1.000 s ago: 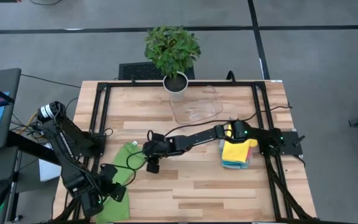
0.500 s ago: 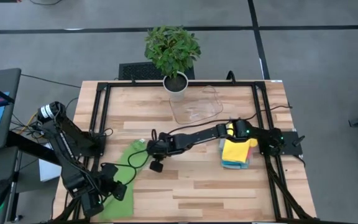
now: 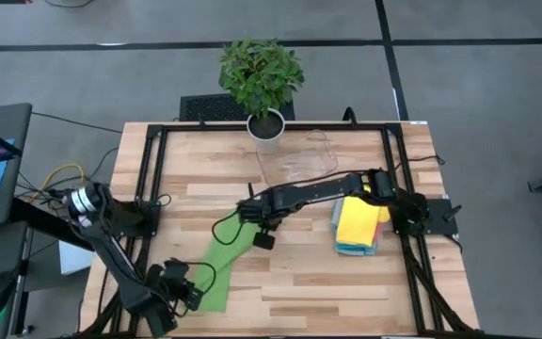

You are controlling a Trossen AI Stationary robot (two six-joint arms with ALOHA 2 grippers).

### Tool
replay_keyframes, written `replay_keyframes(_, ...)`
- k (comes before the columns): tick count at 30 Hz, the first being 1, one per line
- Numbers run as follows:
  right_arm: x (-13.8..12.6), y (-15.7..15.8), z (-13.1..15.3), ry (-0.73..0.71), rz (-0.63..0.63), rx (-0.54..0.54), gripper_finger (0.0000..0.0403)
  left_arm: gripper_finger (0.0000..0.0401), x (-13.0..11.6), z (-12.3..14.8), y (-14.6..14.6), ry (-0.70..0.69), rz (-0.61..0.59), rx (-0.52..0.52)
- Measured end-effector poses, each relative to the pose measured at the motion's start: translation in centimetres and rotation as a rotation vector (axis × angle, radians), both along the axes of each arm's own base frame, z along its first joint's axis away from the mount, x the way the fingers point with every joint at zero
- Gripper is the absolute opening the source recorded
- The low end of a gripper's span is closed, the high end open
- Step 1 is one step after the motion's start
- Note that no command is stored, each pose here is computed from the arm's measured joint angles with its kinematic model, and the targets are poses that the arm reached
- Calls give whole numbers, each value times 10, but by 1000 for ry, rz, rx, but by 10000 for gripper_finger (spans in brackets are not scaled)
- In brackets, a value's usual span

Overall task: Fold microfiber towels
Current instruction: Fold the green microfiber cloth

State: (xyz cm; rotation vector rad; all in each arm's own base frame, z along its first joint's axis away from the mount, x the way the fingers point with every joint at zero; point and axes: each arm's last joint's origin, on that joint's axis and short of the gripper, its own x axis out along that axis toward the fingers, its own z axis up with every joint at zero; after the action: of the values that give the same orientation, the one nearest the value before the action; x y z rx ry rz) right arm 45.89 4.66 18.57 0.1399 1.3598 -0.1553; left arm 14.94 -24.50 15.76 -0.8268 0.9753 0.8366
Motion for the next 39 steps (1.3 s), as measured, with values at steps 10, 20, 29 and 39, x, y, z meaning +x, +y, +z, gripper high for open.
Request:
replay_keyframes(10, -15, -2, 4, 26, 12, 0, 7, 160, -13, 13, -34, 3, -55, -126)
replay_keyframes(20, -17, 2, -10, 33, 24, 49, 10, 165, -11, -3, -16, 23, -17, -45)
replay_keyframes(29, -18, -5, -10, 47, 12, 48, 10, 165, -4, -10, -15, 68, -126, -81)
replay_keyframes(39, -27, -16, 25, -8, 24, 104, 9, 31, -4, -10, -13, 108, -118, -84)
